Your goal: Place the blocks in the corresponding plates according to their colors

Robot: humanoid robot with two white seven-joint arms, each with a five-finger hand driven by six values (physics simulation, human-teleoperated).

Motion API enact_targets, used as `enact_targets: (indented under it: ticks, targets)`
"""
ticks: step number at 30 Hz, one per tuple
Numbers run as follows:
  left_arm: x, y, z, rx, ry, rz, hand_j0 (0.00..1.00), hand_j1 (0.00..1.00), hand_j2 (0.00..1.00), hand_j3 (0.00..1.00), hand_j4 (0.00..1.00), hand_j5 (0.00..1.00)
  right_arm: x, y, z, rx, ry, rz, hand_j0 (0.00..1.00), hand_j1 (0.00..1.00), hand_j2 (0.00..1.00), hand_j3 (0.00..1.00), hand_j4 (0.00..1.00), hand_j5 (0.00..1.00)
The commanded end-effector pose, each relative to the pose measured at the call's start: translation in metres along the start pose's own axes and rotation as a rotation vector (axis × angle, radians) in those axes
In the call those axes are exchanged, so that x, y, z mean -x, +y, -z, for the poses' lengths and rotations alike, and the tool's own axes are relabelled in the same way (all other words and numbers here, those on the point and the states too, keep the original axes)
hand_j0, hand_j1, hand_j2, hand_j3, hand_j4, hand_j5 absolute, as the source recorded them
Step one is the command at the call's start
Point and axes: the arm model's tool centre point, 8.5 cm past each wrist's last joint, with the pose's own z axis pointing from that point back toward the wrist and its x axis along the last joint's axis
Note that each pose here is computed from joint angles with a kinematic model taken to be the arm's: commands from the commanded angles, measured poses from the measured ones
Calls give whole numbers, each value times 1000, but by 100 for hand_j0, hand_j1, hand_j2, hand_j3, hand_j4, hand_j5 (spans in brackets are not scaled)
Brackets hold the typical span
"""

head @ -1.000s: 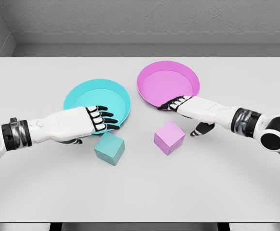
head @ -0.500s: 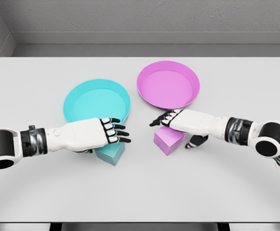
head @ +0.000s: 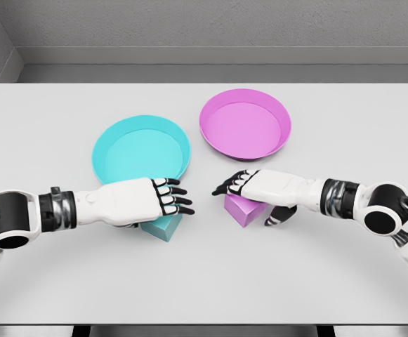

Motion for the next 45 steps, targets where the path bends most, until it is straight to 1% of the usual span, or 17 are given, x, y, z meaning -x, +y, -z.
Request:
enact_targets:
  ticks: [1, 2, 3, 4, 10, 12, 13, 15, 16, 18, 19, 30, 33, 35, 39, 40, 45]
  targets:
    - [0, 0, 0, 4, 2, 4, 100, 100, 100, 100, 100, 100, 1, 1, -1, -9, 2, -1, 80, 80, 80, 80, 80, 80]
    - [0, -1, 0, 6, 4, 5, 100, 100, 100, 100, 100, 100, 0, 1, -1, -11, -1, -5, 66, 66, 66, 66, 66, 66]
    - [0, -1, 0, 6, 4, 5, 100, 100, 100, 100, 100, 100, -1, 1, -1, -15, -9, -9, 58, 58, 58, 58, 58, 58]
    - [0, -1, 1, 5, 3, 5, 100, 100, 100, 100, 100, 100, -1, 2, -1, -17, -9, -9, 54, 54, 54, 54, 54, 54]
    - [0, -1, 1, 5, 3, 7, 100, 100, 100, 100, 100, 100, -1, 1, -1, -14, -10, -10, 53, 53, 53, 53, 53, 53]
    - [0, -2, 1, 23, 3, 6, 98, 98, 98, 98, 98, 98, 1, -2, -3, -8, -3, -13, 53, 53, 53, 53, 53, 53]
    - [0, -2, 1, 27, 4, 6, 93, 93, 93, 93, 93, 93, 1, -8, -3, -1, -4, -27, 53, 53, 53, 53, 53, 53]
    - [0, -3, 1, 33, 4, 6, 85, 85, 85, 85, 85, 85, 1, -10, -3, 3, -3, -32, 53, 53, 53, 53, 53, 53]
    - [0, -3, 0, 34, 4, 7, 84, 84, 84, 84, 84, 84, 1, -11, -4, 5, -2, -33, 53, 53, 53, 53, 53, 53]
    - [0, -3, 0, 37, 4, 8, 73, 73, 73, 73, 73, 73, 2, -16, -5, 14, 1, -39, 53, 53, 53, 53, 53, 53]
    - [0, -4, 0, 58, 3, 9, 66, 66, 66, 66, 66, 66, 2, -20, -5, 20, 1, -46, 53, 53, 53, 53, 53, 53]
    - [0, -4, 0, 61, 2, 9, 40, 40, 40, 40, 40, 40, 9, -48, -18, 91, 26, -76, 53, 53, 53, 53, 53, 53]
    - [4, 4, -1, 42, 6, 20, 40, 40, 40, 40, 40, 40, 17, -66, -31, 141, 65, -87, 53, 53, 53, 53, 53, 53]
    - [5, 8, -1, 29, 4, 18, 40, 40, 40, 40, 40, 40, 20, -71, -35, 156, 79, -89, 53, 53, 53, 53, 53, 53]
    - [8, 18, -2, 1, -1, 16, 41, 41, 41, 41, 41, 41, 25, -76, -39, 170, 97, -87, 53, 53, 53, 53, 53, 53]
    - [8, 20, -2, -17, -2, 14, 41, 41, 41, 41, 41, 41, 26, -76, -39, 170, 100, -83, 52, 52, 52, 52, 52, 52]
    - [5, 24, -1, -52, -20, -13, 41, 41, 41, 41, 41, 41, 37, -81, -39, 177, 126, -71, 52, 52, 52, 52, 52, 52]
